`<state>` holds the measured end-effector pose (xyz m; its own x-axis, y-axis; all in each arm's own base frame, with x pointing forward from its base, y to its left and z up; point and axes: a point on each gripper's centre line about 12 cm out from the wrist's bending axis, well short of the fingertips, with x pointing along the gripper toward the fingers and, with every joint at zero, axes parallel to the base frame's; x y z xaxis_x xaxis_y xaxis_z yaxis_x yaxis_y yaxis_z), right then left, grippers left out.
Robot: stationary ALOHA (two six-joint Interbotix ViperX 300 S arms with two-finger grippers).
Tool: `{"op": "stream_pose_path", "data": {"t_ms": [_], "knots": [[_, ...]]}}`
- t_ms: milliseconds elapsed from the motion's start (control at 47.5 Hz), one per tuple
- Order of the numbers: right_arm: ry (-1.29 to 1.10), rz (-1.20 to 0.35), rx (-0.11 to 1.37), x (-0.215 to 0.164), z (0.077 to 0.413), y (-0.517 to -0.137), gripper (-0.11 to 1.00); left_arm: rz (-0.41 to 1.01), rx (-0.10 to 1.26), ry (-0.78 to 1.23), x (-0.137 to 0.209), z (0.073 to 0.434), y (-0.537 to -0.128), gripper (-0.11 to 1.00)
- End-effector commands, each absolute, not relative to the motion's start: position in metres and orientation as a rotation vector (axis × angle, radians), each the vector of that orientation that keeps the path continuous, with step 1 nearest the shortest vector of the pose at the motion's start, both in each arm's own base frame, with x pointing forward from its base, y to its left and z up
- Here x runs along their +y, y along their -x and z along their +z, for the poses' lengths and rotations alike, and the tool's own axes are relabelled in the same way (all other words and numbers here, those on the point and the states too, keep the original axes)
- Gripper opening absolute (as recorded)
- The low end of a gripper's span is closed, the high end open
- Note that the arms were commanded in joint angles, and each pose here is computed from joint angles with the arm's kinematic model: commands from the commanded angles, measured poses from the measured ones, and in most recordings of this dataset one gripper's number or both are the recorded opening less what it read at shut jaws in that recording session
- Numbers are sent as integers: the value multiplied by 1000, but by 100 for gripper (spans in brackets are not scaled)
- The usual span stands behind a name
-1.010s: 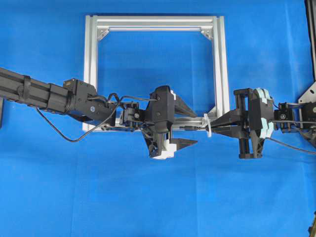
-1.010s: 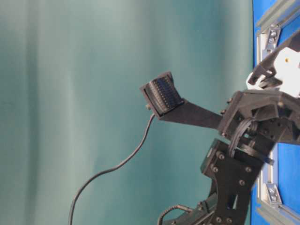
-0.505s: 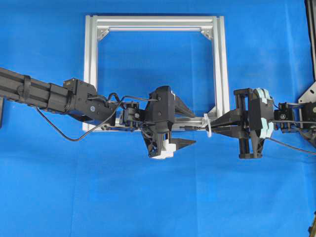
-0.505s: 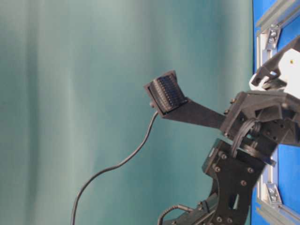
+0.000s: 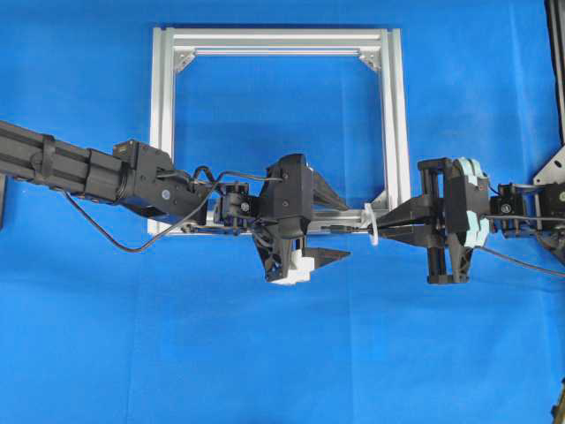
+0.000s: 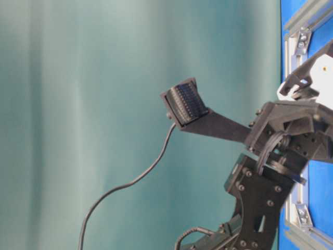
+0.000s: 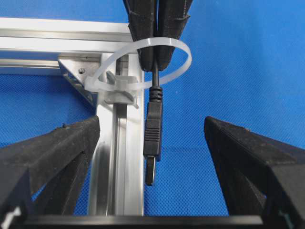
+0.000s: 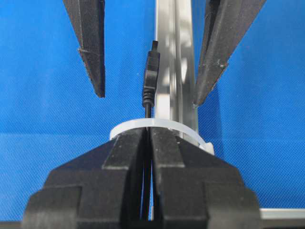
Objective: Insert the wire through the string loop located on the right side.
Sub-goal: 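Close the left gripper on the USB plug above the loop, then open the right gripper to release the cable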
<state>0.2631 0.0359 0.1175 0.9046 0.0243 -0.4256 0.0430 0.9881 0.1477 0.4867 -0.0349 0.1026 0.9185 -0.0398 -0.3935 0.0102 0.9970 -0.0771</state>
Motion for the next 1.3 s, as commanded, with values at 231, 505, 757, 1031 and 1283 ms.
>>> {"op": "stream_pose_path", "data": {"t_ms": [231, 505, 757, 1031, 1283], "knots": [[-157, -5, 421, 37, 122, -267, -4, -25, 354, 79, -34, 121, -495, 85], [-158, -7, 421, 37, 122, -267, -4, -29, 351, 77, -36, 122, -495, 82], [-156, -6, 421, 37, 122, -267, -4, -33, 355, 68, -37, 121, -494, 20], [-140, 10, 423, 38, 122, -266, -4, -33, 364, 68, -37, 120, -494, 7], [-144, 3, 431, 35, 121, -259, -4, -33, 368, 70, -37, 120, -494, 7]]}}
